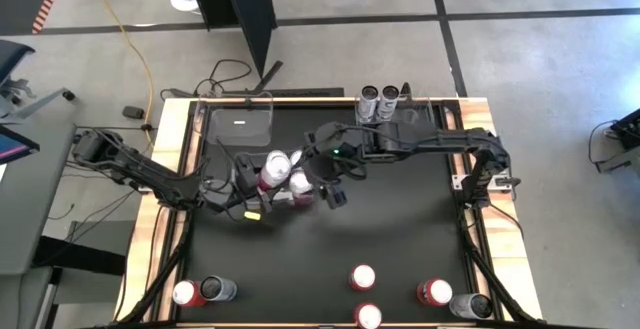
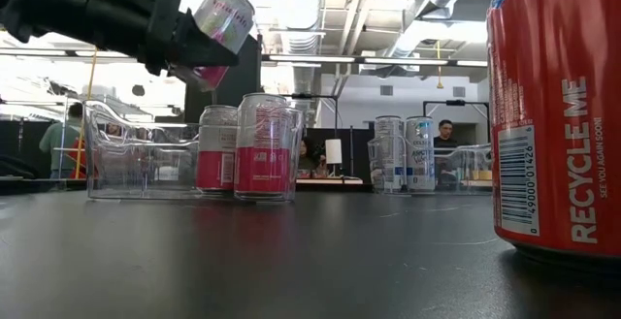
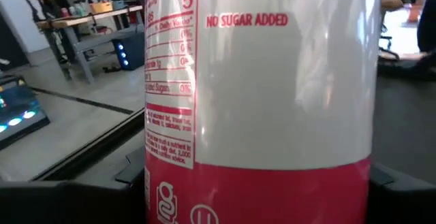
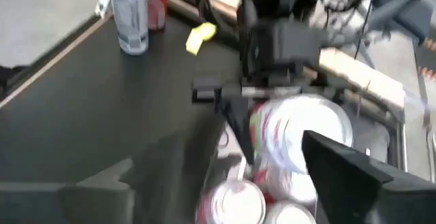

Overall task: Sort soda cans
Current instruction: Put the pink-white soda can into the bottom transparent bin

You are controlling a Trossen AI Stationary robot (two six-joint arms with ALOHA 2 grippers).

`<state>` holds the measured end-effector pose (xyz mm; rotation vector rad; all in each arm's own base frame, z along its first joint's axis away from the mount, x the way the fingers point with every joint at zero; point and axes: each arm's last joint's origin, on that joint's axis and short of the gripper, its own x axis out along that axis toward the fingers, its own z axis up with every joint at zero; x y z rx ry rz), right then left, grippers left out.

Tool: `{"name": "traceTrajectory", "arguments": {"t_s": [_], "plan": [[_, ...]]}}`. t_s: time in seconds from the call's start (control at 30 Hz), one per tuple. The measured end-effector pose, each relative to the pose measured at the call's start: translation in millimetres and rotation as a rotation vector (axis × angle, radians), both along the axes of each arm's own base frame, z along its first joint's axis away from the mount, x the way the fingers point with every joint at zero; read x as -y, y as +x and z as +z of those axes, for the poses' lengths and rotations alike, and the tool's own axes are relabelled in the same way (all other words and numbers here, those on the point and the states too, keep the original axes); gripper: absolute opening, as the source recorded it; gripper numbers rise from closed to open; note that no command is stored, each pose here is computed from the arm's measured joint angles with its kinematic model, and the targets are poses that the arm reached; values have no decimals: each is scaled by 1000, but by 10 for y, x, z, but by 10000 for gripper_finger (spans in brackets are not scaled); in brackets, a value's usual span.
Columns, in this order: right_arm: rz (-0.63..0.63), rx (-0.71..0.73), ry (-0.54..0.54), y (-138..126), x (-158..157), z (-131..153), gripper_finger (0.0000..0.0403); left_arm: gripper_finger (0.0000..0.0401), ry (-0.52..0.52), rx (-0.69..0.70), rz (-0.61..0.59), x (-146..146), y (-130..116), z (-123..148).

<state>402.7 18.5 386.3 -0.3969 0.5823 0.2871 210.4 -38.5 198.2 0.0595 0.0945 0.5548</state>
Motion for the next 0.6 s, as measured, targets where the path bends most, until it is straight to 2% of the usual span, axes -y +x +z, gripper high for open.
{"name": "traceTrajectory", "arguments": {"t_s": [0.07,0.17,0.37,0.4,0.6], "plan": [[11,44,-5,67,-2,-2,278,277,7,-11,-2,-4,-17,-32],[4,54,2,140,42,-58,208,277,15,0,-5,-16,-56,-78],[-51,55,25,353,203,-266,26,277,27,20,-52,-15,-86,-101],[-64,63,35,392,230,-298,15,277,27,18,-57,-13,-85,-103],[-101,111,71,470,313,-310,6,277,31,6,-85,-7,-81,-114]]}}
